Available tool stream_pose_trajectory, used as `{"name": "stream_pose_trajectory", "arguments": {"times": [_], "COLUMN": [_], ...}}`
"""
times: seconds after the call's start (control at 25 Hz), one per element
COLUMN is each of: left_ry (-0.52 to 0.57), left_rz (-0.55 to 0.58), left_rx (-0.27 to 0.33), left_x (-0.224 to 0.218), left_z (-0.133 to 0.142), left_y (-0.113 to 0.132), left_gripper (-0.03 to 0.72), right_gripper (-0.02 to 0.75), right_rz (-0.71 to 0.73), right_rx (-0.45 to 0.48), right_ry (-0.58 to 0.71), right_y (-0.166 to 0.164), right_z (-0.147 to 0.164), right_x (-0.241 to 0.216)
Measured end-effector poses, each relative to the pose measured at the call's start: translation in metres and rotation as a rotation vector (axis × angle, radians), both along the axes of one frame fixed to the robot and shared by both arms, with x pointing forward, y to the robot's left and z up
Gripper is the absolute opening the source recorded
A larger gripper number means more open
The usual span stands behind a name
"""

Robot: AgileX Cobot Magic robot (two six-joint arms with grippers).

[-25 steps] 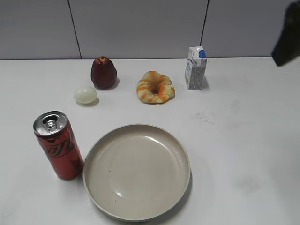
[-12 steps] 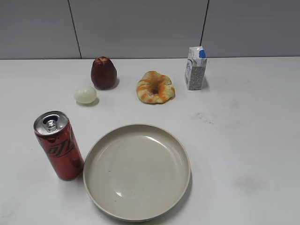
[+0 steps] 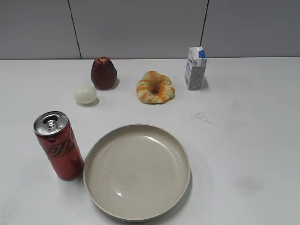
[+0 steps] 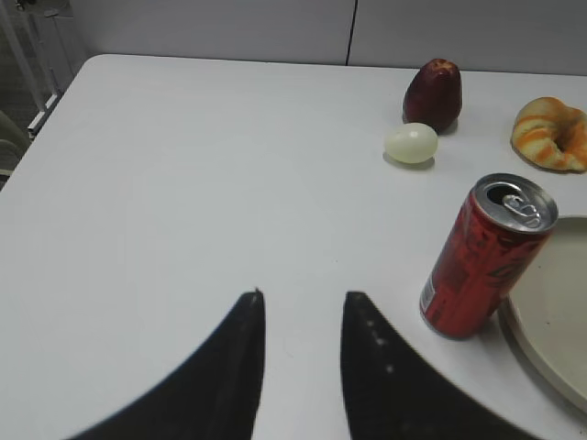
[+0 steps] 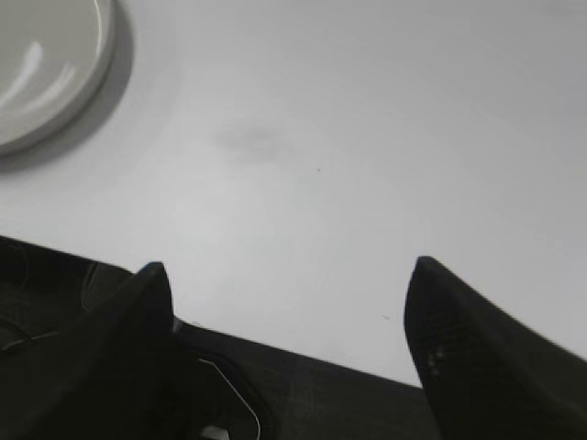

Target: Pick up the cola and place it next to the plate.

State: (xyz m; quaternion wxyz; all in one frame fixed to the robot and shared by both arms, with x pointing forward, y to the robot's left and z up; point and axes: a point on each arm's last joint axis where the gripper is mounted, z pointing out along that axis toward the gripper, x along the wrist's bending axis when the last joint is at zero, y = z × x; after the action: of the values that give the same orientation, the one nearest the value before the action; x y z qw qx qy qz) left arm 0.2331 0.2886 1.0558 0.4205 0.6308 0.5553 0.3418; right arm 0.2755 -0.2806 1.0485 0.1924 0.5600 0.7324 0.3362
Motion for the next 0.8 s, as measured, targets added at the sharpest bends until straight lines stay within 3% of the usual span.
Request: {"name": "stream_pose_trajectory", "arguments": {"times": [0.8], "left_ry": [0.0], "left_rz": [0.0], "left_rx": [0.0], "left_x": [0.0], "left_z": [0.0], "left_y": [0.0], "left_gripper": [0.231], "right_gripper": [0.591], "right_rz": [0.006], "right_rx": [-0.007], "right_ry": [-0.014], "right_y": [0.0], "right_z": [-0.003], "right_x": [0.0011]}}
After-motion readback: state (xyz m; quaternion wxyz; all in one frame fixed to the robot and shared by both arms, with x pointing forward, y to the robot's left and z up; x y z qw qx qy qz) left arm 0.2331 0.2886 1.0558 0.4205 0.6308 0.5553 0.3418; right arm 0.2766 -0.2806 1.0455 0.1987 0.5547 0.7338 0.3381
